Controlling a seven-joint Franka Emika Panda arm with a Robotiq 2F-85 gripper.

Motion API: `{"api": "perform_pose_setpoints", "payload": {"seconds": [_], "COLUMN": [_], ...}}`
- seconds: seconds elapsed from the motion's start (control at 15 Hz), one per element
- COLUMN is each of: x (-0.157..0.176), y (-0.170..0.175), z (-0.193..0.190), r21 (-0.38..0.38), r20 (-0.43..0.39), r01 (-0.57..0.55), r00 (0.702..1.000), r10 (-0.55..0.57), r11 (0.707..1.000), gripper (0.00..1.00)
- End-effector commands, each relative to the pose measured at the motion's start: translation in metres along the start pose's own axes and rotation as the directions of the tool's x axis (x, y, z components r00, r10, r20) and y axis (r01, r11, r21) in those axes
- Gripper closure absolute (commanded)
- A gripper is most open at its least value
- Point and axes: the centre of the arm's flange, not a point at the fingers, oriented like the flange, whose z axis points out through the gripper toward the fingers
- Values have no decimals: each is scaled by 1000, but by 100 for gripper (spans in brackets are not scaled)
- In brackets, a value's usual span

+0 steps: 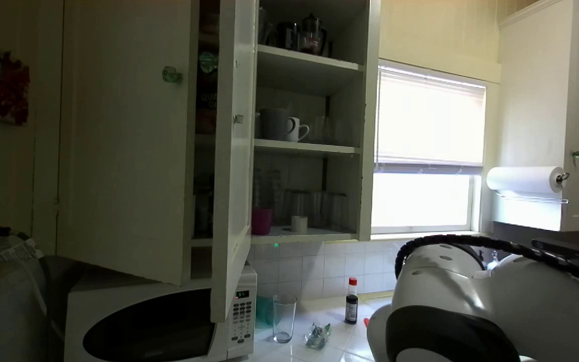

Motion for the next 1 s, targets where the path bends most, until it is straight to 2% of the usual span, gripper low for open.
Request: {"api": "perform_pose_setpoints", "payload": {"seconds": [0.0,0.13,0.4,0.67,0.93], "x": [0,0,12,35,50], "y": [3,4,3,-6,-12], "z": [17,22,16,-6,-3], "r21": [92,113,223,265,320], "r20": [-37,-51,-89,-108,-145], "r01": [9,1,-19,-6,-2], "r00": [999,999,995,994,988], "r10": [-6,5,40,35,51], "r11": [996,994,975,964,948], "gripper": [0,0,0,0,0]}}
